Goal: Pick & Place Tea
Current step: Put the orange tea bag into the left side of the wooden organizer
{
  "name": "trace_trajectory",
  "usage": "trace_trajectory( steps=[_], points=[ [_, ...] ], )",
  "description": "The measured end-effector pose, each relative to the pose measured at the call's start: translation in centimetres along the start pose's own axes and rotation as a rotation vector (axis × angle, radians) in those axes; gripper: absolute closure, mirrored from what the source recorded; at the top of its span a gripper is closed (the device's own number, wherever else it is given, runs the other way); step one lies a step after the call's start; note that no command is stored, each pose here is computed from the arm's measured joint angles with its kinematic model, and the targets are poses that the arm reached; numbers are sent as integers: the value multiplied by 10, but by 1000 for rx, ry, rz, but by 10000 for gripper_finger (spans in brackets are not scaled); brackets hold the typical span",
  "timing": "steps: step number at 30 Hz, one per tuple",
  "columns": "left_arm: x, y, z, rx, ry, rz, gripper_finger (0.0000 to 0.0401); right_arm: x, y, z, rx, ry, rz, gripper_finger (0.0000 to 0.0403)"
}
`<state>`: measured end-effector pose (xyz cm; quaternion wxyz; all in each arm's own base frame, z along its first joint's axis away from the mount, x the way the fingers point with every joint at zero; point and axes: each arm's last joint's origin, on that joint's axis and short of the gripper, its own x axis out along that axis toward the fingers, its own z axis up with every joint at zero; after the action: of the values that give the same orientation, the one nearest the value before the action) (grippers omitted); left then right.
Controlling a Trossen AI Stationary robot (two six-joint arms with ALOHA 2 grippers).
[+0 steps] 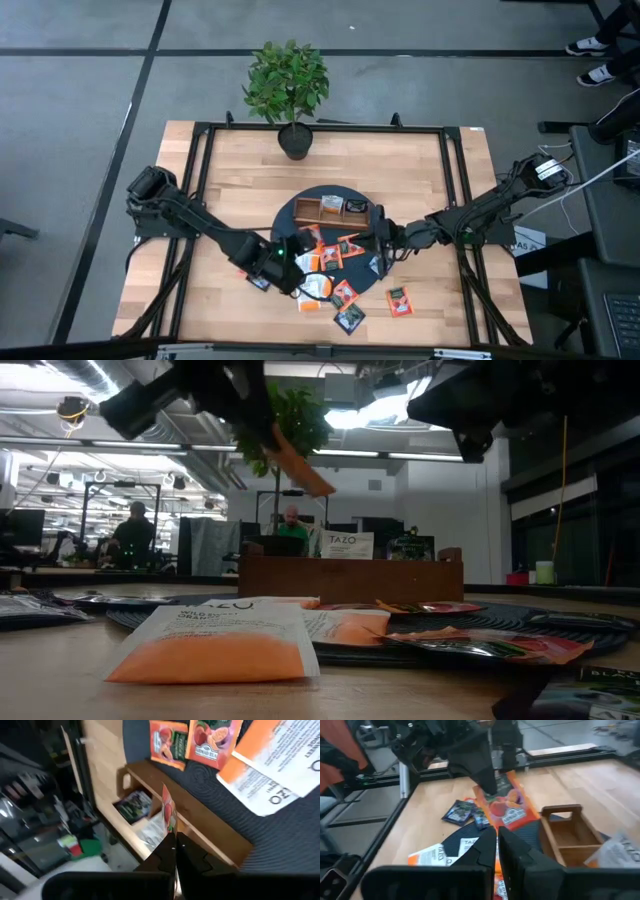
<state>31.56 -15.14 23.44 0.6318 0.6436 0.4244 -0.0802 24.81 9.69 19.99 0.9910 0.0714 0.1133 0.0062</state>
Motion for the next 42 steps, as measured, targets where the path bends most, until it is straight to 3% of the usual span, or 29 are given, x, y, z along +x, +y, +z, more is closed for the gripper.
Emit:
trace_trajectory(
  steps=[8, 14, 22, 35, 42],
  points=[
    [0, 5, 3, 127, -14, 50, 400, 0, -14, 23, 39, 26, 117, 380],
    [-3, 4, 7, 225, -16, 68, 400, -6, -18, 43, 32, 133, 156, 379],
    [-9, 8, 18, 329, -122, 118, 400, -6, -12, 60, 29, 194, 216, 374],
    [-9, 16, 24, 467, -164, 199, 400, -6, -11, 64, 26, 197, 216, 228],
    [-9, 24, 26, 552, -173, 274, 400, -6, -12, 64, 23, 191, 191, 198]
  ],
)
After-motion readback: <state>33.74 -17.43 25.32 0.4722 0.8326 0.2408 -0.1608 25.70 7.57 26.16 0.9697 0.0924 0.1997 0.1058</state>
